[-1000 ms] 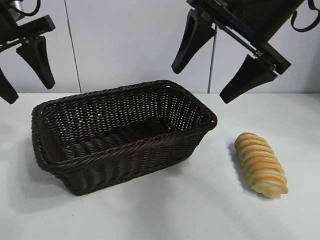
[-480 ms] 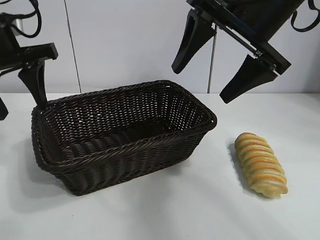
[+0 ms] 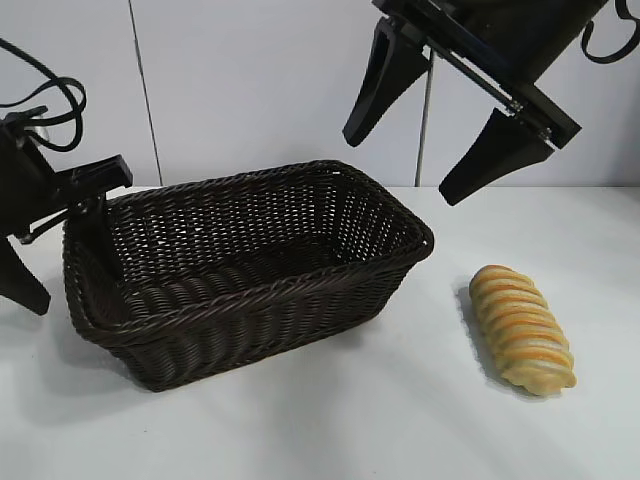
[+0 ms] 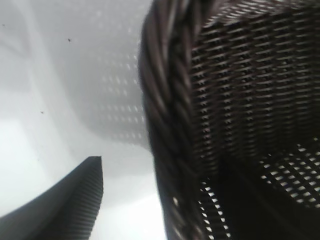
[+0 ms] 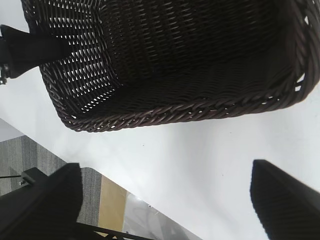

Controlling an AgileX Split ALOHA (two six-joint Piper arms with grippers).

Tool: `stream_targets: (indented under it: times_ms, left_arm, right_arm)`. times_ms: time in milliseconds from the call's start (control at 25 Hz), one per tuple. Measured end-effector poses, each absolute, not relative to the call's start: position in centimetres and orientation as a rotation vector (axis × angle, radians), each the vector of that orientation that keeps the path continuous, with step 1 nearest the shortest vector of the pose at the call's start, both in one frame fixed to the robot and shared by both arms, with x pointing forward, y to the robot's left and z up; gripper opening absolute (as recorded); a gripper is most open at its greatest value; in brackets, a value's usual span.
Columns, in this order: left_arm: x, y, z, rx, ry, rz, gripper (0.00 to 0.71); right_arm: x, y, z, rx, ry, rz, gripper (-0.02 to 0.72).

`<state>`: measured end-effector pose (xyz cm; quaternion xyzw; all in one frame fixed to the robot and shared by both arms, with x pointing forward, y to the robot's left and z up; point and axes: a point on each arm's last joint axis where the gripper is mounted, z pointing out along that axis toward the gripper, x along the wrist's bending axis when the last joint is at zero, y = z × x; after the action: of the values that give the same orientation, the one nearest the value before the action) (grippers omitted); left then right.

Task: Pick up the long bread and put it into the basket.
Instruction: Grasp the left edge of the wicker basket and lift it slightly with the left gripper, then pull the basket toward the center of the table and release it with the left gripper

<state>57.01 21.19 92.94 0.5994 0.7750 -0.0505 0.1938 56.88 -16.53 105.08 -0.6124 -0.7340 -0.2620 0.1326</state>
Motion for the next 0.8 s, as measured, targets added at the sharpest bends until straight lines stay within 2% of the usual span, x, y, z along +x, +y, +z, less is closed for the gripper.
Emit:
stream_targets:
  times_ms: [200, 240, 320, 600, 800]
  left_arm:
    - [57.2, 21.0, 90.2, 1.702, 2.23, -0.209, 0.472]
    - [57.2, 21.0, 90.2, 1.701, 2.23, -0.21, 0.445]
    - [57.4, 20.9, 90.4, 1.679, 2.228, -0.222, 0.289]
    - [58.7, 20.1, 93.0, 1.863, 2.076, -0.287, 0.288]
    - [60.7, 20.4, 97.8, 1.985, 1.953, -0.342, 0.285]
  right_arm:
    - [56.9, -16.5, 105.1, -1.777, -2.13, -0.761, 0.631]
    - [56.9, -16.5, 105.1, -1.777, -2.13, -0.761, 0.631]
    - [56.9, -16.5, 105.1, -1.777, -2.13, -0.761, 0.631]
    - [56.9, -16.5, 105.1, -1.777, -2.13, -0.761, 0.631]
    - [56.9, -16.5, 105.1, -1.777, -2.13, -0.761, 0.631]
